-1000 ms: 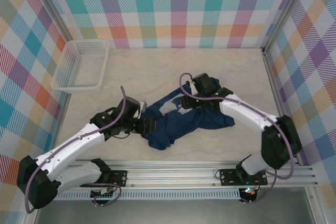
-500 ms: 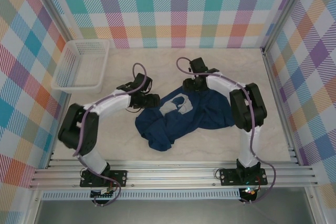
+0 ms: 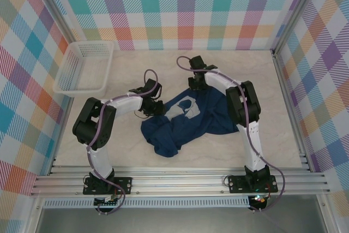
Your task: Fold the inside-out t-shirt
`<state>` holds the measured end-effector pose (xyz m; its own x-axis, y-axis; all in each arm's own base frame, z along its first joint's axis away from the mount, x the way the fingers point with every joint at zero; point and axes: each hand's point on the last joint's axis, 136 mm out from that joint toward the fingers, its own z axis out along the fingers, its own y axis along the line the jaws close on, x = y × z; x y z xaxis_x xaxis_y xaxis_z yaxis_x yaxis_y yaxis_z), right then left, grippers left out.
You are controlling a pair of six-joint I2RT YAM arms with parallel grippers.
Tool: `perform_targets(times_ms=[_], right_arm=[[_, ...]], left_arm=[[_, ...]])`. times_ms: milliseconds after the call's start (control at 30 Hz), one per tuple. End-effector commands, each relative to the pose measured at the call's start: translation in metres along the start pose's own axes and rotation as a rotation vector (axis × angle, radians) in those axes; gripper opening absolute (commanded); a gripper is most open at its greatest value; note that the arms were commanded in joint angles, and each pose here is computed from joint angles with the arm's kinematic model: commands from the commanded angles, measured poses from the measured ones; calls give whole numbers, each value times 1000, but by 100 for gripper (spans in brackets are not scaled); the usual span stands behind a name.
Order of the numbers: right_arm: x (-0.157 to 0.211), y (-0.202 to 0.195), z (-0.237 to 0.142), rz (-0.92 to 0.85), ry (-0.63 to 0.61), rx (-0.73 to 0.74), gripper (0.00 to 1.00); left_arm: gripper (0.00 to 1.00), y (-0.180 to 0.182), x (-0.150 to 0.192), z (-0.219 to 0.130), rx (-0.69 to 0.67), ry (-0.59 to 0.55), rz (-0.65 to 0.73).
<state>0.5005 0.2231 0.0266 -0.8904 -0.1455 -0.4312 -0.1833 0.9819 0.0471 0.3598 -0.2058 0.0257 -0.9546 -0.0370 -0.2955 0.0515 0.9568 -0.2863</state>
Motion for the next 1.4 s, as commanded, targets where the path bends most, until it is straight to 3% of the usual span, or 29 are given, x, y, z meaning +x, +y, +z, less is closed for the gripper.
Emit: perform_targets(times_ms=[0, 33, 167, 367, 500, 600, 667, 800, 867, 900, 967, 1067, 1233, 1367], right_arm=[[-5, -13, 3, 15, 5, 30, 4], [-17, -14, -4, 23, -25, 16, 0], [-73, -14, -54, 13, -201, -33, 0], [-156, -13, -194, -37, -544, -80, 0], [-166, -18, -280, -61, -693, -91, 0], [-144, -23, -314, -73, -729, -94, 0], [-116, -31, -314, -50, -700, -81, 0], [-23, -62, -276, 73, -534, 1, 0], [38, -81, -246, 135, -424, 56, 13], [71, -88, -231, 156, -366, 73, 26], [118, -95, -214, 170, -287, 80, 40], [148, -75, -210, 147, -231, -50, 47], [152, 10, -210, 27, -186, -391, 53], [144, 64, -188, -58, -145, -488, 59]], left_arm=[[5, 2, -9, 2, 29, -11, -21], [0, 0, -19, -4, 44, -38, -29], [0, -11, -71, -50, 93, -197, -35], [0, -51, -146, -171, 181, -514, 37], [0, -74, -153, -243, 272, -655, 86], [0, -87, -126, -257, 323, -665, 153], [0, -100, -99, -249, 357, -645, 217], [8, -120, -6, -185, 422, -460, 340], [21, -126, 48, -147, 441, -332, 397], [33, -127, 74, -128, 440, -259, 419], [47, -117, 102, -105, 391, -157, 408], [56, -107, 109, -105, 351, -127, 386], [64, -72, 72, -129, 128, -272, 294], [64, -30, 39, -124, -23, -299, 121]])
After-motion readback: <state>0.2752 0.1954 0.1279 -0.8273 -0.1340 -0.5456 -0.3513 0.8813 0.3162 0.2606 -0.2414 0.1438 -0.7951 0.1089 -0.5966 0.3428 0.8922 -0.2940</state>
